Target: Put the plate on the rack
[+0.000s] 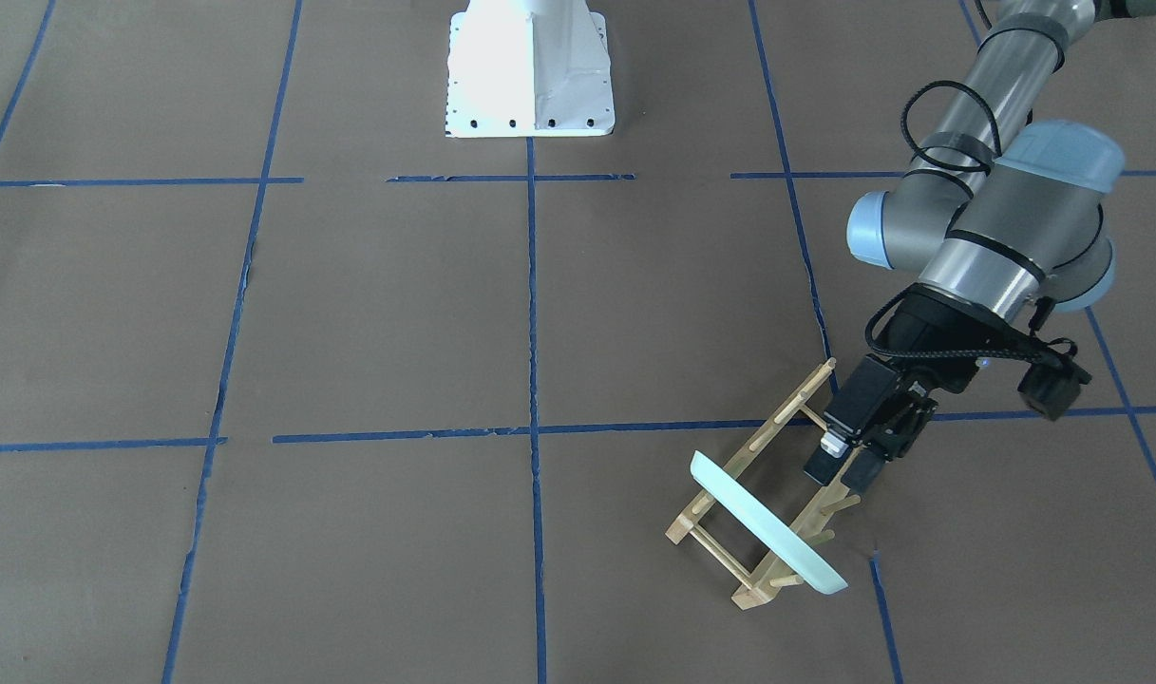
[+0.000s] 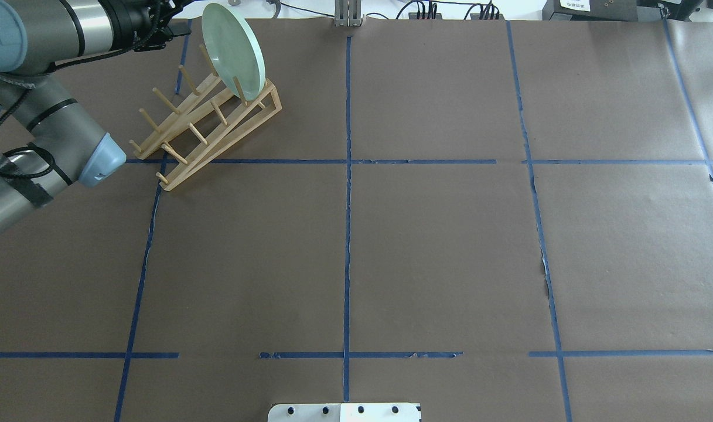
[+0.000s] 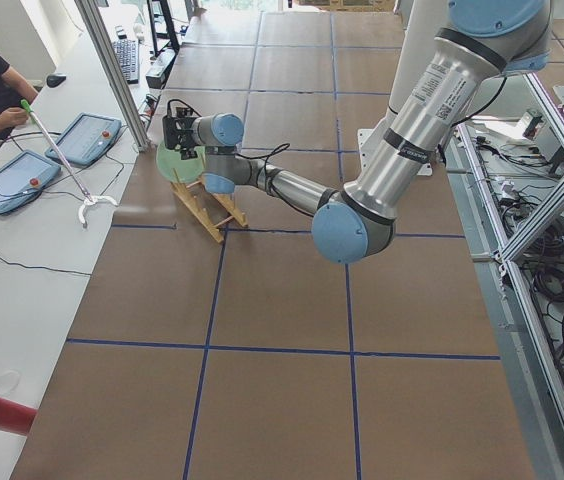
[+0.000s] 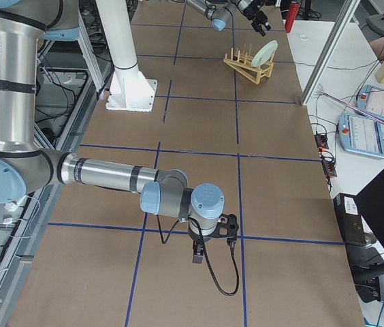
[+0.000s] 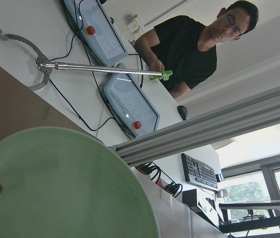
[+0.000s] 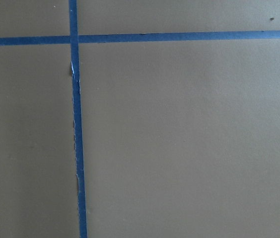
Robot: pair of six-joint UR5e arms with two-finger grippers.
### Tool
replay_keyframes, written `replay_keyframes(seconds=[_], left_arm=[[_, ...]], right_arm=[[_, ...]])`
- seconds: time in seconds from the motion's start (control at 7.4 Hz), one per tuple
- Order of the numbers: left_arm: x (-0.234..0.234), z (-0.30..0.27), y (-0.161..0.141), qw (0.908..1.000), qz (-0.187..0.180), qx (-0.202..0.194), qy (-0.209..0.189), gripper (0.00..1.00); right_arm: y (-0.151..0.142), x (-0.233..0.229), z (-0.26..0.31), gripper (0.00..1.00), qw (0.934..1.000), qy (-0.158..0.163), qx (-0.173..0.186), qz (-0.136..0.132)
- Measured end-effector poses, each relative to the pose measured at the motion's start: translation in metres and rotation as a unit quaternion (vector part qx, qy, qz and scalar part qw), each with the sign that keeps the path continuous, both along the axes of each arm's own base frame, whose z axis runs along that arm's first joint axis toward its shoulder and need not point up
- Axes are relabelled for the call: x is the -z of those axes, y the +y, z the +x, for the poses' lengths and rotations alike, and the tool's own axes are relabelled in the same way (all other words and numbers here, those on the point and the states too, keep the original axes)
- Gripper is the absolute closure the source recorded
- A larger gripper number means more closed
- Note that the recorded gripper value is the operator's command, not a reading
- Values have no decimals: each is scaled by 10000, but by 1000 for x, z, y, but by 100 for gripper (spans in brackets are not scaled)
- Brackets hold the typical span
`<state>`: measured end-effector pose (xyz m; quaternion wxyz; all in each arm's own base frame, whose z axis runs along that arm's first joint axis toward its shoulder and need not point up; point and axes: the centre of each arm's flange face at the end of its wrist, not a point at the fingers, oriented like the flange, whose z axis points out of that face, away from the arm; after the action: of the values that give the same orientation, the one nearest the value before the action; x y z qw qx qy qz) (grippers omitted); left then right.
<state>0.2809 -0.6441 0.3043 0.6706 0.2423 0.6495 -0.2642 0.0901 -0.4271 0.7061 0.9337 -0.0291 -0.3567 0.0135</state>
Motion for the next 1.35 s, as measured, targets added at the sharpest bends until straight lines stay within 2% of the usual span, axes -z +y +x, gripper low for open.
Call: replay_keyframes(seconds=[0.14,0.27,0.41,0.54,0.68,0.81,0.95,1.08,1.35], left_arm=[[-11,-26,-6,9967,4,-275,-763,0],[-33,-54,-7,9866,14,-568,-1528,0],[-65,-80,-6,9705,-13,-845,-2260,0],[-100,-113,-9,9474,-28,-1119,-2997,0],[-128,-156,-14,9200,-4,-1414,-3656,0],[-155,-212,-17,8951,-59,-1753,-4098,0],[-179,-275,-12,8800,-118,-2084,-4267,0],[-202,-332,2,8692,-150,-2420,-4309,0],[-271,-391,51,8545,-405,-3010,-4214,0]], right_arm=[[0,0,0,0,10000,0,0,1],[0,0,0,0,10000,0,0,-1],[0,0,0,0,10000,0,0,-3],[0,0,0,0,10000,0,0,-3],[0,0,0,0,10000,0,0,-3],[0,0,0,0,10000,0,0,-4],[0,0,0,0,10000,0,0,-2],[0,0,0,0,10000,0,0,-2],[0,0,0,0,10000,0,0,-2]])
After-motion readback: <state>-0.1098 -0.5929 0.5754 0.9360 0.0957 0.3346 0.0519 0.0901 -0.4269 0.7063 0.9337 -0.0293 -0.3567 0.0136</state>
